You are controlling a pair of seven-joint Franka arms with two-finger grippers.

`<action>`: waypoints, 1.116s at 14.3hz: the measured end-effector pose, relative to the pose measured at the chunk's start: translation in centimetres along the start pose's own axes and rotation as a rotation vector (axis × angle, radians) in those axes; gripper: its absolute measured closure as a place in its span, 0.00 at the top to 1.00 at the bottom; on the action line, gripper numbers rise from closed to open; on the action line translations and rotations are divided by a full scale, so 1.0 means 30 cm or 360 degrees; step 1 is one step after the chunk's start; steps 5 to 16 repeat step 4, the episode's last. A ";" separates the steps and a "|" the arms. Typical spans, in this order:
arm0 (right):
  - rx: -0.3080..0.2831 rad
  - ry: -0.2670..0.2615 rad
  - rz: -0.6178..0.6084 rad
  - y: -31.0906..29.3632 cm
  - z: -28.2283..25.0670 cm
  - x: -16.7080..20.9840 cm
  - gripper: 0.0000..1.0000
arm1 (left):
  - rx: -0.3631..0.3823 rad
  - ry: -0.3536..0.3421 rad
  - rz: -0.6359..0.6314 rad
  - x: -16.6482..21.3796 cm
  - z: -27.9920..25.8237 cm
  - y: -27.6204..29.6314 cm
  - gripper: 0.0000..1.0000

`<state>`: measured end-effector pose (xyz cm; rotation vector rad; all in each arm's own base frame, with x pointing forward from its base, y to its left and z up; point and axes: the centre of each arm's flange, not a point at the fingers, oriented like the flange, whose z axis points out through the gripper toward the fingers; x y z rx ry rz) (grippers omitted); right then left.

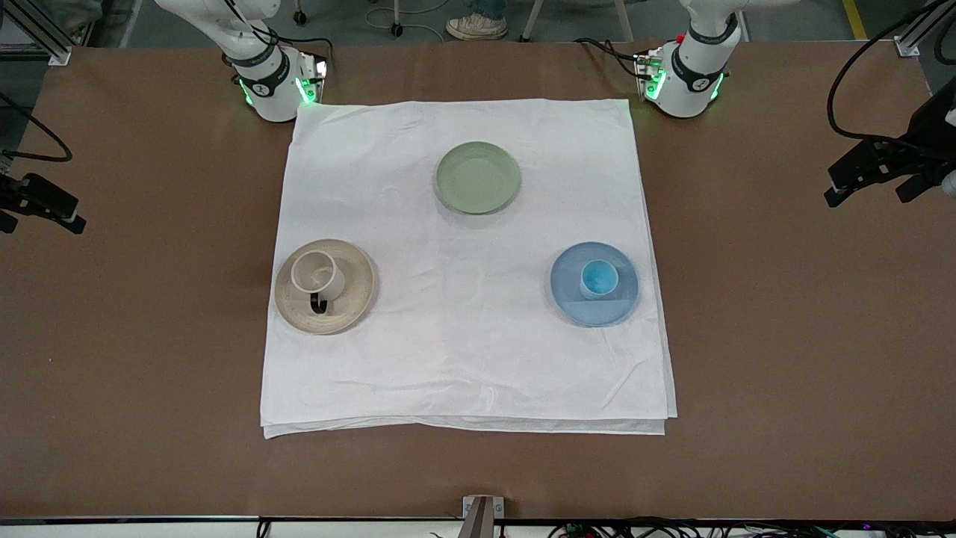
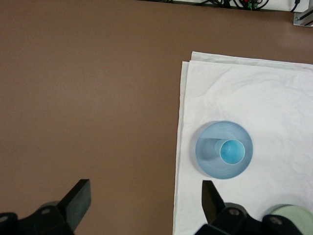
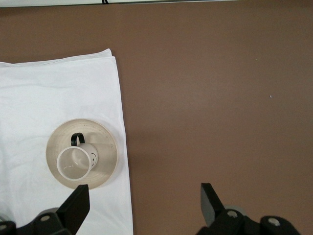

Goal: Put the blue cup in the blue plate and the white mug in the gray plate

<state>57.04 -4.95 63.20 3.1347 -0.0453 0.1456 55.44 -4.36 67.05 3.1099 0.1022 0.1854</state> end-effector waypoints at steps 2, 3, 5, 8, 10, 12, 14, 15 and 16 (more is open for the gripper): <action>-0.0004 0.0000 -0.0002 0.001 0.000 0.000 1.00 | 0.0000 0.0001 0.0000 0.000 -0.001 0.000 1.00; -0.0010 -0.0001 -0.0003 0.002 0.000 0.000 1.00 | 0.0000 0.0002 0.0000 0.000 -0.002 0.000 1.00; -0.0014 -0.0001 -0.0003 0.004 0.000 0.000 1.00 | 0.0000 0.0002 0.0000 0.000 -0.002 0.000 1.00; -0.0014 -0.0001 -0.0003 0.004 0.000 0.000 1.00 | 0.0000 0.0002 0.0000 0.000 -0.002 0.000 1.00; -0.0014 -0.0001 -0.0003 0.004 0.000 0.000 1.00 | 0.0000 0.0002 0.0000 0.000 -0.002 0.000 1.00; -0.0014 -0.0001 -0.0003 0.004 0.000 0.000 1.00 | 0.0000 0.0002 0.0000 0.000 -0.002 0.000 1.00; -0.0014 -0.0001 -0.0003 0.004 0.000 0.000 1.00 | 0.0000 0.0002 0.0000 0.000 -0.002 0.000 1.00; -0.0014 -0.0001 -0.0003 0.004 0.000 0.000 1.00 | 0.0000 0.0002 0.0000 0.000 -0.002 0.000 1.00; -0.0014 -0.0001 -0.0003 0.004 0.000 0.000 1.00 | 0.0000 0.0002 0.0000 0.000 -0.002 0.000 1.00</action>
